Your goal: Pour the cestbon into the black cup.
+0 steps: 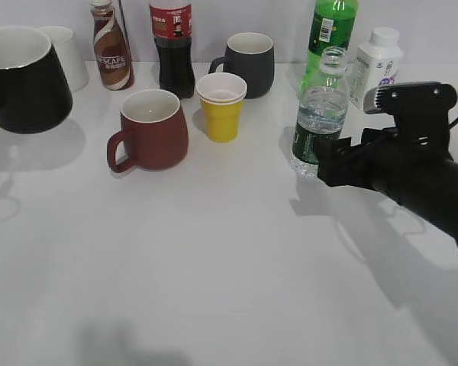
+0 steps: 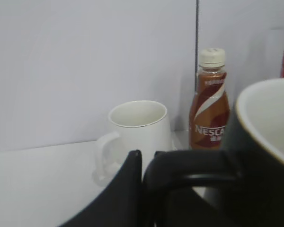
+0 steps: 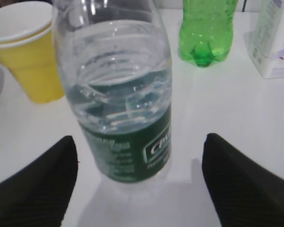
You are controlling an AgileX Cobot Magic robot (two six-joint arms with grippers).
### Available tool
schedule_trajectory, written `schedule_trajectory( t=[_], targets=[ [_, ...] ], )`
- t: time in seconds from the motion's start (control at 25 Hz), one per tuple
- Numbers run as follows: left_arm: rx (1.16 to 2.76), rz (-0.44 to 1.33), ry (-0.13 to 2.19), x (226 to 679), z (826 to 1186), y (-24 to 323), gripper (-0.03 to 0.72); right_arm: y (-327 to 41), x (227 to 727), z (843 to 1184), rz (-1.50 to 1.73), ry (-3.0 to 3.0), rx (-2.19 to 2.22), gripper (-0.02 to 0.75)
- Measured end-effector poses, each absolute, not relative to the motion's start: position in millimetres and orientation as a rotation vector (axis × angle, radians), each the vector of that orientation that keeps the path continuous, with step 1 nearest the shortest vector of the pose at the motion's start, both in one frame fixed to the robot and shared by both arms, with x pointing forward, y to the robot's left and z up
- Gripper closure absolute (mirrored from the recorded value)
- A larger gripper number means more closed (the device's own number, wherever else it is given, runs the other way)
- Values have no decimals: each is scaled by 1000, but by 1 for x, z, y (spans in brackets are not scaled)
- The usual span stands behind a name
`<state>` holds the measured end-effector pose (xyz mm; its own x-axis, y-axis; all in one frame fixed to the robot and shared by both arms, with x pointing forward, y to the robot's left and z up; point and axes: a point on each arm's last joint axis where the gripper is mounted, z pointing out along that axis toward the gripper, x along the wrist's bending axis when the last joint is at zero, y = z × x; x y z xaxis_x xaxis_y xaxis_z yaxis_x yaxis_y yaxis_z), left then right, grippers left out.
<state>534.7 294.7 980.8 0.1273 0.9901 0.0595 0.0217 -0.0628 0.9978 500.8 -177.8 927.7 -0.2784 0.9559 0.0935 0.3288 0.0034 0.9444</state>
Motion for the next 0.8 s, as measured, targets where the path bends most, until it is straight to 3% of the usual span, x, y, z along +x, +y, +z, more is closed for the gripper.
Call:
schedule_trajectory(
  t=[0.4,0.48,0.6,0.8],
  targets=[
    [1395,1129,1024,533,981,288,650,-153,548,911,1343,1609,1340,121],
    [1433,1101,976,532,981,284,650,-149,556,905,1341,1610,1343,150],
    [1436,1017,953,529,983,278,650,-146,561,903,1346,1604,1333,290],
    [1507,911,917,519,992,260,650,-139,556,911,1353,1733,1190,286]
  ],
)
